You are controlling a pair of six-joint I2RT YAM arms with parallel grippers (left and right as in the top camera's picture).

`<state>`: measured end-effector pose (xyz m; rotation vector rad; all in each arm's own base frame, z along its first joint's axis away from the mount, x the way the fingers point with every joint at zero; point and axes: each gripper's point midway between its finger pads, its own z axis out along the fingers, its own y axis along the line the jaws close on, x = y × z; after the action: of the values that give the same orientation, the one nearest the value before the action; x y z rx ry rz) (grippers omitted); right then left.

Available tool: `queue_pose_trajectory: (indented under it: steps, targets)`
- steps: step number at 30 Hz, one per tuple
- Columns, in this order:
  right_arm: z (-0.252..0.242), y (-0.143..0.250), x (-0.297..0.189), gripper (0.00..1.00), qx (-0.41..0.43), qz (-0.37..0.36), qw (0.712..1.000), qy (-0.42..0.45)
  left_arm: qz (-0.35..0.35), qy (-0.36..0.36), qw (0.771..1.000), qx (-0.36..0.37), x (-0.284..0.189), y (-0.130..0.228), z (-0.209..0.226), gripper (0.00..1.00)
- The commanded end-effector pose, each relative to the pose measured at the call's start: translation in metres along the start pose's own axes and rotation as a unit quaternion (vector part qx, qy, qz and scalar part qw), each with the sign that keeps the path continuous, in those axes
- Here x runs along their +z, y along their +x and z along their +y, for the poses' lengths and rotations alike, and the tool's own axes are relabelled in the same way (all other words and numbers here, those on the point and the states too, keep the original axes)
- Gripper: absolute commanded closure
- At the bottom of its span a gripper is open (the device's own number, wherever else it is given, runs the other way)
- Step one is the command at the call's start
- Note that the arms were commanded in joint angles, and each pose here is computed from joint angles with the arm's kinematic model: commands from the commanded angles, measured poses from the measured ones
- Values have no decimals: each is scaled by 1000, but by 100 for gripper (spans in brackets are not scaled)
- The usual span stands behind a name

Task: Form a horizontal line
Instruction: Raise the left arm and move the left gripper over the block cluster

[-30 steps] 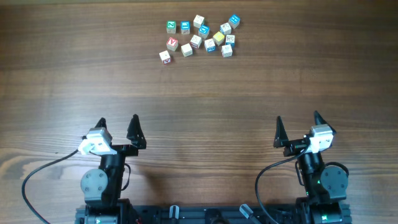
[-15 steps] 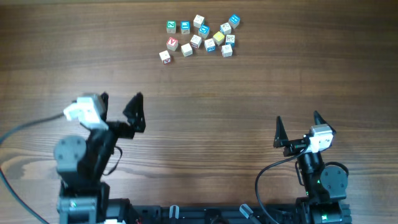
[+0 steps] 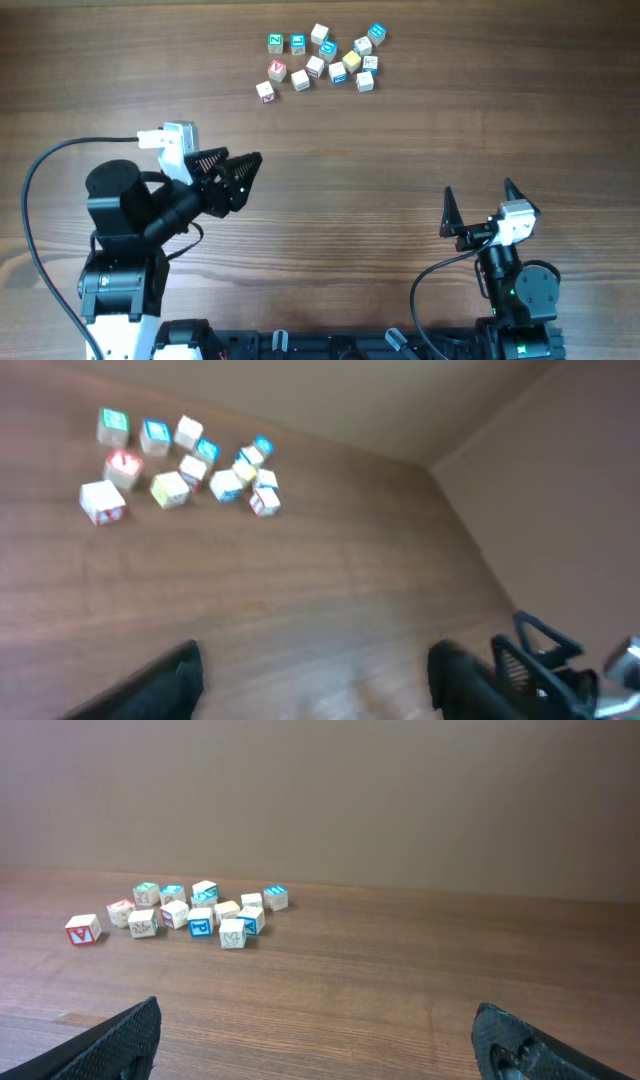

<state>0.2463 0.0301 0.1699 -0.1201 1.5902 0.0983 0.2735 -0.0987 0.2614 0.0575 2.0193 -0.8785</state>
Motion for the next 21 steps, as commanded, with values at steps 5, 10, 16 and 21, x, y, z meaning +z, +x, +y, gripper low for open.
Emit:
queue_pose_trajectory:
  steps: [5, 10, 16, 21]
  targets:
    - [0, 0, 0, 0, -6, 0, 1000, 0, 55, -4, 995, -85, 10, 20, 11, 96]
    - [0, 0, 0, 0, -6, 0, 1000, 0, 117, -29, 983, -140, 15, 50, 26, 96]
    - [0, 0, 0, 0, -6, 0, 1000, 0, 136, -50, 976, -165, 20, 59, 37, 96]
    - [0, 0, 0, 0, -6, 0, 1000, 0, 166, -93, 958, -216, 23, 77, 55, 96]
